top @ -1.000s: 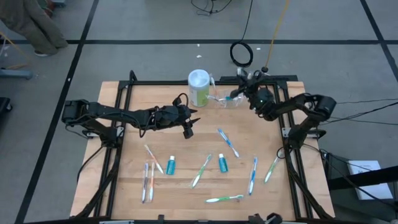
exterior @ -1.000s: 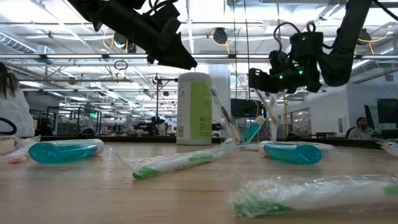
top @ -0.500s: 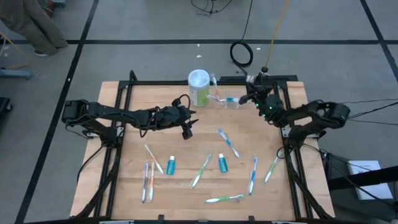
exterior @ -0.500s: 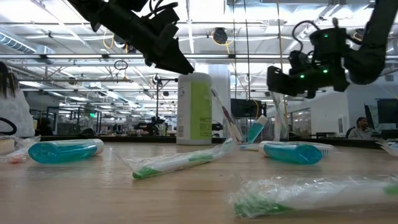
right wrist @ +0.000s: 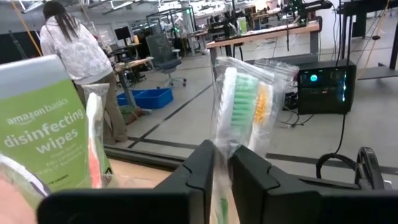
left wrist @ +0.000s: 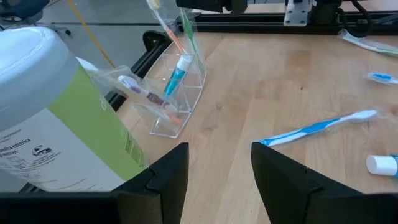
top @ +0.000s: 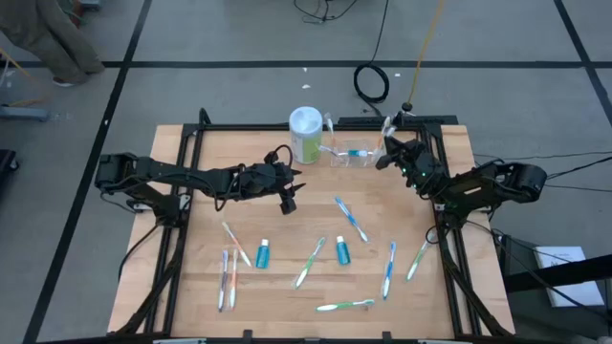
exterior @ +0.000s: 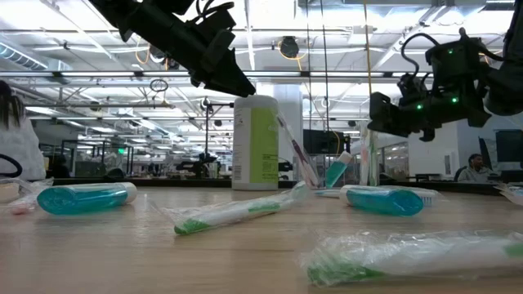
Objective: Pick & Place toothbrushing station
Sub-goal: Put the green toothbrush into the transparent organizer, then put the orange toothbrush into the transparent organizer
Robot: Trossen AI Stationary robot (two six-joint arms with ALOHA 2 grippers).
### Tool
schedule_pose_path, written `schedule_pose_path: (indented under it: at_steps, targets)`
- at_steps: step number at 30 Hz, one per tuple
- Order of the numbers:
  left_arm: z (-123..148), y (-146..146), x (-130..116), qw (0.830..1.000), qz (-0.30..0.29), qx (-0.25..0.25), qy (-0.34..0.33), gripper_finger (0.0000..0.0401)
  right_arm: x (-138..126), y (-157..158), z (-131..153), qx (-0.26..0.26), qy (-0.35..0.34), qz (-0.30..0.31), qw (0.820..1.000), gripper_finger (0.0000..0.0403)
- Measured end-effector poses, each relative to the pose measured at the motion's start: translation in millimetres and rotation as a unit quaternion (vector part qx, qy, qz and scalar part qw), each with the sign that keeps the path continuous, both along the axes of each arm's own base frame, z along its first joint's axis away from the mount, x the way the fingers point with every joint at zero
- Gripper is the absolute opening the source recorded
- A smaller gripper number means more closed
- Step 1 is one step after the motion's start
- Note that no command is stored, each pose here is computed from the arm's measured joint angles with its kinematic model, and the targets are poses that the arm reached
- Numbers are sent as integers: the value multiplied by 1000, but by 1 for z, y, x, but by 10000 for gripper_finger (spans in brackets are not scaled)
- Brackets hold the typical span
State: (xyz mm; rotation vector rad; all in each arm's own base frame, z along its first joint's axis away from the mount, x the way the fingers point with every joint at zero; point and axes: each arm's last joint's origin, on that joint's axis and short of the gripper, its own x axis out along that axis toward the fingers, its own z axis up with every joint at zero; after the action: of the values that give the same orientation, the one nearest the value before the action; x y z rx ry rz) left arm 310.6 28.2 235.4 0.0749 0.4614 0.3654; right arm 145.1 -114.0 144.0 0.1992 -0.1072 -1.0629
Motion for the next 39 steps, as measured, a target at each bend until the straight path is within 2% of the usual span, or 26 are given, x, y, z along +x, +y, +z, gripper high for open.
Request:
schedule_pose_path:
  at_steps: [4,8,13,18,21,24,26,32,39]
  targets:
    - [0,0,0,1000,0,0,-1,177,0,0,-3,10,12,8,1000,77]
    - [0,0,0,1000,0,0,-1,177,2,2,-9,23,46,57,997,125]
    - [0,0,0,1000,4,-9,-4,177,2,4,-13,32,75,57,995,182]
    - [0,0,0,999,15,-31,-10,177,1,5,-10,24,84,58,995,215]
    - [-1,0,-1,999,17,-34,-7,177,-1,5,-7,14,100,55,993,224]
    - [-1,0,-1,999,24,-47,-12,177,-5,6,-6,1,146,22,989,226]
    - [-3,0,-2,998,30,-59,-7,177,-8,7,-8,13,168,13,986,225]
    - [-12,0,-7,995,42,-75,43,177,-12,13,-7,33,178,57,982,225]
    - [-26,-2,-25,979,76,-128,141,177,-7,28,4,-10,180,102,978,220]
